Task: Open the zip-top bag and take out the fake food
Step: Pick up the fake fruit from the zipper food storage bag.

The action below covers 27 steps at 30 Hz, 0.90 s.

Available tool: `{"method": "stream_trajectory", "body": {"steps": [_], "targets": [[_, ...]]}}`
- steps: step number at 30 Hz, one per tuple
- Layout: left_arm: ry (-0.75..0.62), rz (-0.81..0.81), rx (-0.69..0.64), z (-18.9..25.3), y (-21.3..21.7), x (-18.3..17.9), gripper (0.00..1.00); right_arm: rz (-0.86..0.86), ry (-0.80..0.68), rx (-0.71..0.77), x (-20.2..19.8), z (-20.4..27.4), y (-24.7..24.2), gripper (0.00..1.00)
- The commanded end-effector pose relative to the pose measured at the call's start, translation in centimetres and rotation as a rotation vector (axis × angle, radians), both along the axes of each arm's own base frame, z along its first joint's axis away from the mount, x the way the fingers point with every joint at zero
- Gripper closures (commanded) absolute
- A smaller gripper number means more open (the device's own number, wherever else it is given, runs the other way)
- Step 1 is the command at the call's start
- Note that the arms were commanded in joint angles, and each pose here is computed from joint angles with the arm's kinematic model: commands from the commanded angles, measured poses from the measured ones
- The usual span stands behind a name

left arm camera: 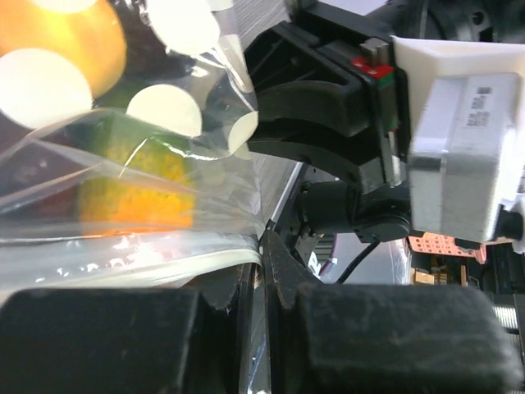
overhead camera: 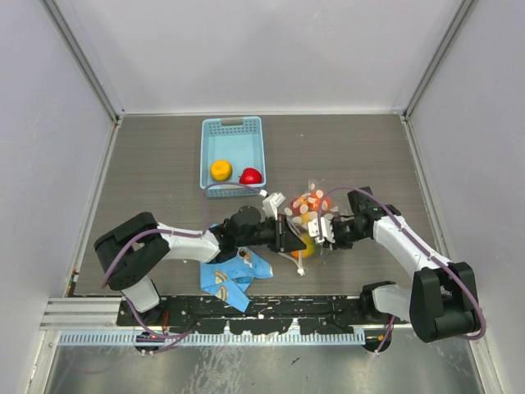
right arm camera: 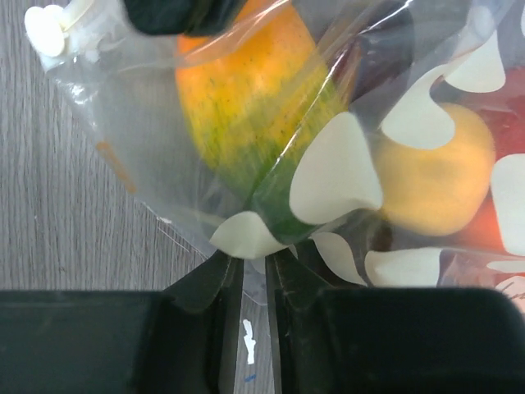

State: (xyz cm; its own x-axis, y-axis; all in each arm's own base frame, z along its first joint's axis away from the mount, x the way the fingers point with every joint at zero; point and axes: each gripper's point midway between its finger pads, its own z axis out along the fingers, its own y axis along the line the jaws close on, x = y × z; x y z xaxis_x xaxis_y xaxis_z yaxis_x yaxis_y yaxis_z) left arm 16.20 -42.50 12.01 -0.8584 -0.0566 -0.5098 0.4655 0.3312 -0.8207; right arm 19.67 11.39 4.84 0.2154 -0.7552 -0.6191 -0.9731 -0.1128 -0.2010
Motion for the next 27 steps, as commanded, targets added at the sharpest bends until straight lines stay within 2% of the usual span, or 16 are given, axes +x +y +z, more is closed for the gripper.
{"method": "stream_trajectory", "body": {"steps": [1, 5, 12, 19, 27], "targets": [[-0.079, -0.06, -0.109, 3.7, -2.0, -0.5, 0.91, -0.038, -0.014, 0.065, 1.7, 1.8, 1.4, 0.82], [-0.077, -0.072, -0.11, 3.3, -2.6, -0.6, 0.9, -0.067, 0.019, 0.098, 1.9, 2.2, 2.0, 0.91], [-0.077, -0.059, -0.127, 2.2, -2.9, -0.4, 0.86, -0.102, 0.047, 0.108, 2.4, 2.9, 2.1, 0.93], [-0.112, -0.028, -0.098, 1.6, -1.8, -0.2, 0.62, -0.116, 0.035, 0.112, 2.6, 3.1, 1.7, 0.91], [-0.168, -0.019, -0.021, 1.0, 0.6, -0.7, 0.45, -0.118, 0.038, 0.109, 2.6, 3.1, 1.7, 0.91]]}}
